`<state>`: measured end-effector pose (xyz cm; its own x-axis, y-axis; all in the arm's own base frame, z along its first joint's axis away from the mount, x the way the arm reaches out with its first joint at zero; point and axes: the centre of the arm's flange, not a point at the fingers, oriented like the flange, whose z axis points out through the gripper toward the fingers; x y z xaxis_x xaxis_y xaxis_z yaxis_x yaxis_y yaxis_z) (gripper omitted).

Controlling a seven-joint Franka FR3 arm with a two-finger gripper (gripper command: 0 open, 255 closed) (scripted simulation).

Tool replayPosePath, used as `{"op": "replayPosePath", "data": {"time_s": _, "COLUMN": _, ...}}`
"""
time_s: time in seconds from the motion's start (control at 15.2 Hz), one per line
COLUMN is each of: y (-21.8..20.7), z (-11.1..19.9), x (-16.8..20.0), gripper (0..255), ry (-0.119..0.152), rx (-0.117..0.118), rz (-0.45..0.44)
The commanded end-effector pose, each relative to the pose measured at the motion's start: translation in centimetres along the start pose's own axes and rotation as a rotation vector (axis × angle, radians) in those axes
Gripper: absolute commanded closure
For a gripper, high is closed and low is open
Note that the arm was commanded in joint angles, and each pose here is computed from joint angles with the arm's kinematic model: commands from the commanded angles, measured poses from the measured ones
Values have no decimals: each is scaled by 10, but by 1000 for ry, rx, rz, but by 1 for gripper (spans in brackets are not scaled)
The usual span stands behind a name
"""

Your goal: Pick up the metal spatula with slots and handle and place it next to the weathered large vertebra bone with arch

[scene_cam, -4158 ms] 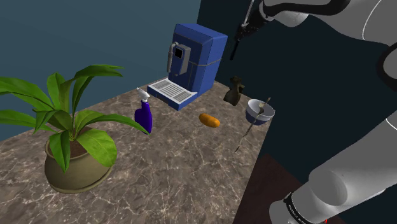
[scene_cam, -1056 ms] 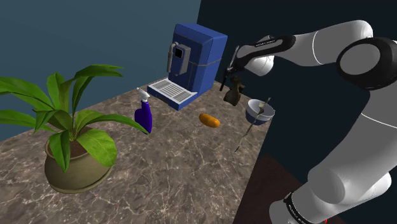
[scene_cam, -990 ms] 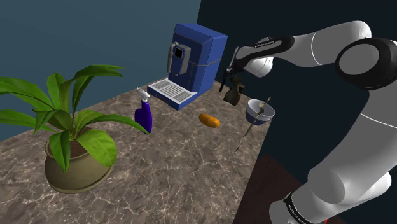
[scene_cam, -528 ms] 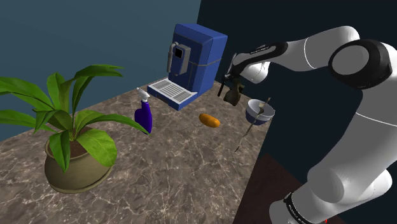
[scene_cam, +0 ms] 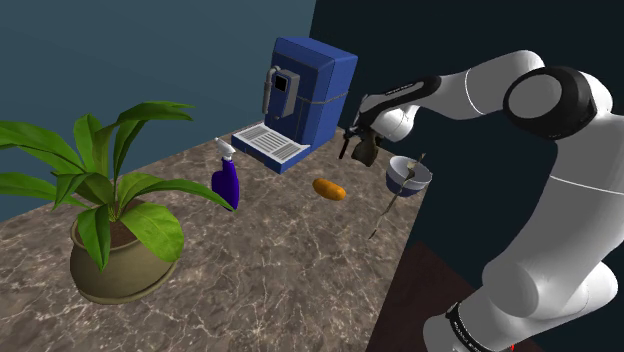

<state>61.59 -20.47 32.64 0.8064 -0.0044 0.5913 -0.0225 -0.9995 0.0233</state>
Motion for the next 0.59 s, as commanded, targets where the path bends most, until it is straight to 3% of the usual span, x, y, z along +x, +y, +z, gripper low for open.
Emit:
{"op": "replayPosePath", "data": {"time_s": 0.0, "y": 0, "z": 8, "x": -7, "gripper": 255, "ry": 1, "rx": 0, "rz": 0}}
{"op": "replayPosePath", "data": {"time_s": 0.53, "y": 0, "z": 34, "x": -26, "gripper": 255, "ry": 1, "rx": 0, "rz": 0}}
